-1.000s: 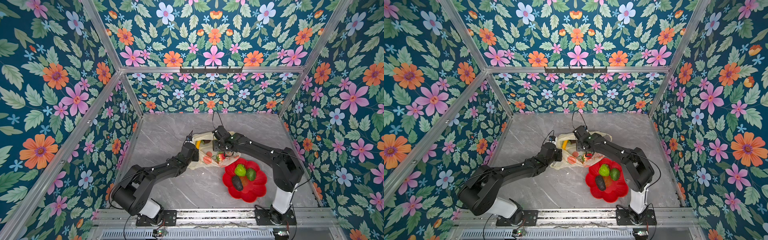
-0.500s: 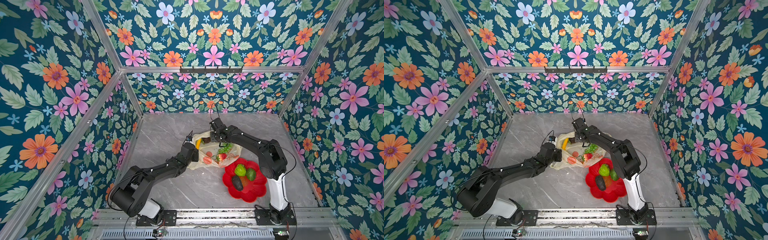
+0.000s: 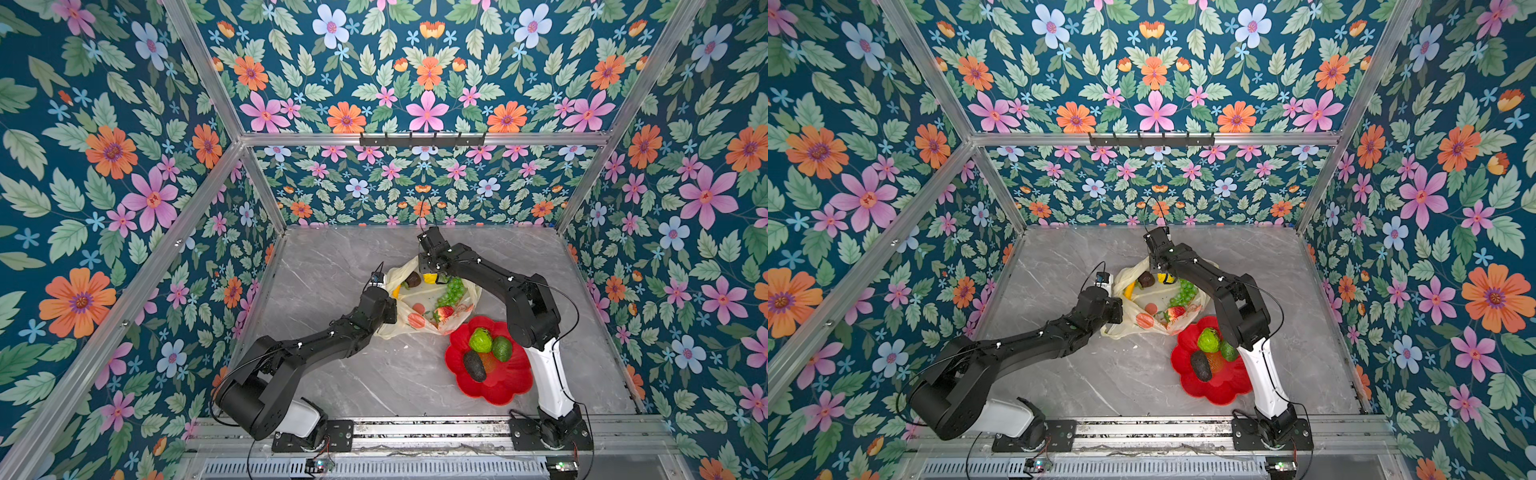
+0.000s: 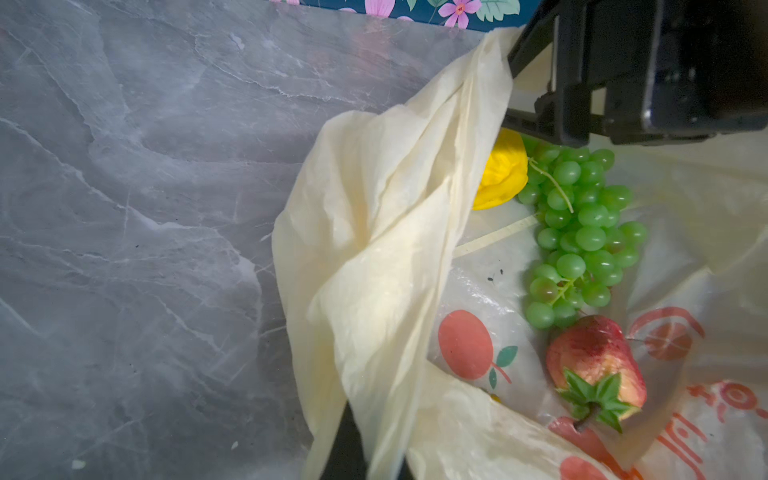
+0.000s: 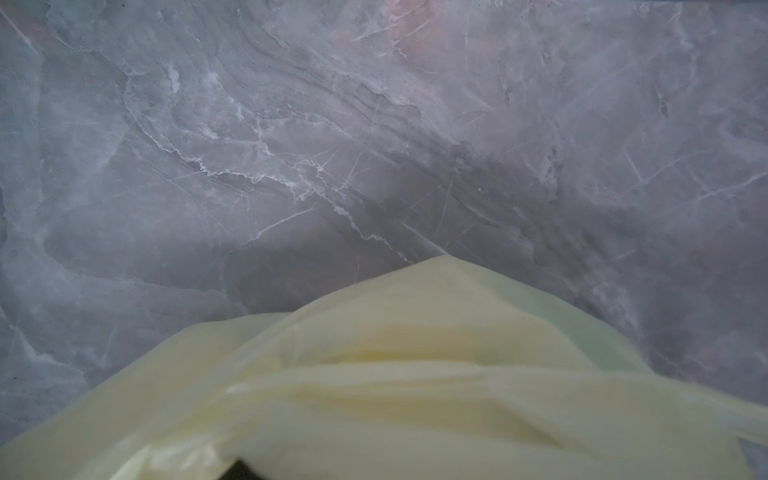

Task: Take the fake fruits out of the plastic bag
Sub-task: 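Move the right gripper back to the far side of the bag mouth, then reach the right gripper into the bag and grasp the yellow lemon, then lift the yellow lemon out with the right gripper over the red plate, then lower the lemon into the red plate and open the right gripper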

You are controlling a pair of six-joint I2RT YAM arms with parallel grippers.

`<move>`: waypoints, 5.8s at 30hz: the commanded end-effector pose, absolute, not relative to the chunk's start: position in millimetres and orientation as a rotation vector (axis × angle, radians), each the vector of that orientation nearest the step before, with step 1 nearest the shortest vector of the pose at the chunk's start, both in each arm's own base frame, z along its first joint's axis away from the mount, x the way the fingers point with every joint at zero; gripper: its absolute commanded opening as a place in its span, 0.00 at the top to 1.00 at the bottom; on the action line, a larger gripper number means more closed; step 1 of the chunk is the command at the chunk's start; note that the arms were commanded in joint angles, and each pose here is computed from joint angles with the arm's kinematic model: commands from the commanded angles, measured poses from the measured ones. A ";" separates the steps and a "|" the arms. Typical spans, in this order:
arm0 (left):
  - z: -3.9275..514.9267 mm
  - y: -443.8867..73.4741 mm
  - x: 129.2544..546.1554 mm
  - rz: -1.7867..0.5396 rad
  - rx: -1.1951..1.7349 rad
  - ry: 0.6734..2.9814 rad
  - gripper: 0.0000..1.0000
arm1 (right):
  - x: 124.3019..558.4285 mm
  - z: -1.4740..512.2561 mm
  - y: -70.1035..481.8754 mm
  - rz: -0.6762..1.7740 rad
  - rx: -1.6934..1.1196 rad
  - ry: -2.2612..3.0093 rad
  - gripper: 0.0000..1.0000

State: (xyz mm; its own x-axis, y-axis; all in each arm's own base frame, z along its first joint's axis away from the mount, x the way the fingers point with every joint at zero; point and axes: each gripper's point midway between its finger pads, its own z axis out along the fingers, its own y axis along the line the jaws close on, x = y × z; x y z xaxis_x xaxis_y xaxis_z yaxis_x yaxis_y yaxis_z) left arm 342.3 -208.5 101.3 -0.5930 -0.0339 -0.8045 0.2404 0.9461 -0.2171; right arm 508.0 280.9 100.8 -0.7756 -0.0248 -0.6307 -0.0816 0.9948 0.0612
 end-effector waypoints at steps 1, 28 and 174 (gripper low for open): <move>104.3 -209.0 343.8 -0.383 0.146 2.162 0.94 | 509.0 97.3 277.7 0.076 -0.098 2.474 0.39; 100.3 -208.2 345.6 -0.365 0.141 2.173 0.94 | 483.1 72.9 283.4 0.108 -0.174 2.624 0.28; 94.9 -201.7 349.5 -0.306 0.132 2.171 0.93 | 185.4 68.3 156.6 0.271 -0.185 2.094 0.34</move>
State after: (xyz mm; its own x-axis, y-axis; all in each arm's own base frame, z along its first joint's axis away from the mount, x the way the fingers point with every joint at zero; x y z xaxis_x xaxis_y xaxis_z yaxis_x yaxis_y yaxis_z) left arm 345.8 -203.1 91.0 -0.5981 -0.0219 -0.8012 0.2110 0.9601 -0.1837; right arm 184.4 157.0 65.9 -0.4995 -0.0473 -0.8650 -0.2673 0.9582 0.1019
